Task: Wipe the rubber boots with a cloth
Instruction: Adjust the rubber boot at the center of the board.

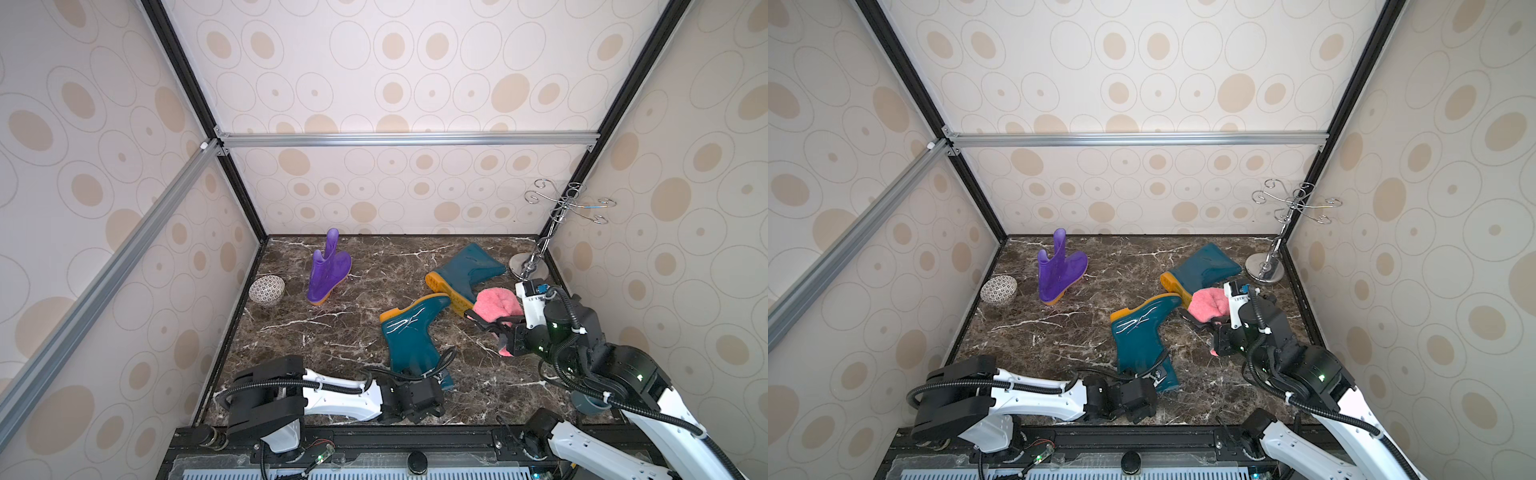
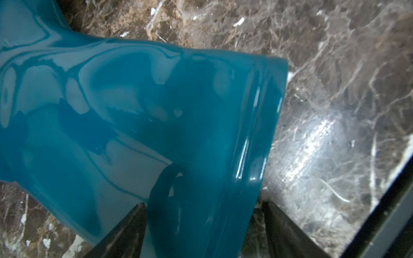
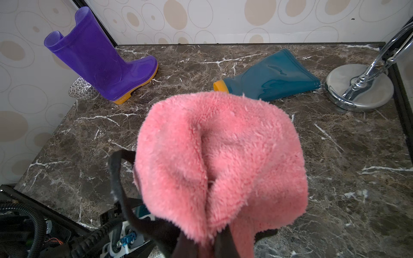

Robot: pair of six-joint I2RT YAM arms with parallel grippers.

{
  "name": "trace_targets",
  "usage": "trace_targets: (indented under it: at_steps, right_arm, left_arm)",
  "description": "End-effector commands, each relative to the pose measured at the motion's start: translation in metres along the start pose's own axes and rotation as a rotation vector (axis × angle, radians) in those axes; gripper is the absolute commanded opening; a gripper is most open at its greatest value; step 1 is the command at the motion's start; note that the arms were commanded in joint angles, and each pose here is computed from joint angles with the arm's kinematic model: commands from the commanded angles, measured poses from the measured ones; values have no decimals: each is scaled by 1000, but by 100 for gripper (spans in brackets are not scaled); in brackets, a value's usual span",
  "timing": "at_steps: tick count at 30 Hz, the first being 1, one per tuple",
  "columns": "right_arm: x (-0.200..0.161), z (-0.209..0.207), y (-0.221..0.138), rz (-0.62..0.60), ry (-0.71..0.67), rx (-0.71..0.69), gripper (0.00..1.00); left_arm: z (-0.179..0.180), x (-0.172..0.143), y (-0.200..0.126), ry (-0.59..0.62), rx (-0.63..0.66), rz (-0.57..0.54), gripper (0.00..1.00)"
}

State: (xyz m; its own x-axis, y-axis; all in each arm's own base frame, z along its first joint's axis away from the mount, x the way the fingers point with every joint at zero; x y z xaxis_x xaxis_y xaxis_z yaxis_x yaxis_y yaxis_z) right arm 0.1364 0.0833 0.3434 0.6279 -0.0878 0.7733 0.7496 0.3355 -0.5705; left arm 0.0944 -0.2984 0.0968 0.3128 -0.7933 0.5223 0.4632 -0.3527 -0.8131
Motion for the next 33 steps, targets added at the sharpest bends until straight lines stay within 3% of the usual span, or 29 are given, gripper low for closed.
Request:
trace_targets:
  at_steps: [1,13,22,33]
  right_arm:
    - [5,-2,-10,-22,2,-14,0]
    - [6,-3,-16,-52,32,0,0]
    - [4,-7,-21,-71,43,-6,0]
    - [4,-16,-35,-135,80,-33,0]
  left_arm:
    - [-3,8,-1,51,18,-1,73]
    - [-4,13,3,74,38,14,40]
    - [3,22,-3,84,98,9,0]
    - [24,70,-47,29,166,-91,0]
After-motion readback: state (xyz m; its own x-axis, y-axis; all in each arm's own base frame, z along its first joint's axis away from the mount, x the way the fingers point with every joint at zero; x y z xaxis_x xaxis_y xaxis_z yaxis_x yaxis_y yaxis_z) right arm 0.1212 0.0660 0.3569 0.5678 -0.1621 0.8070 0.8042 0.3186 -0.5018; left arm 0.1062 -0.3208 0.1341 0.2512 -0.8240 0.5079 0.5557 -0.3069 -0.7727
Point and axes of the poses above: each gripper's point midway between its finger pads, its own y axis out along the fingers, its own z axis along the line the jaws close on, x = y × z, the point moved 8 cm from there along -y, back along the fingers, and after that the axes turned 5 degrees about y, right-handed, at the moved point
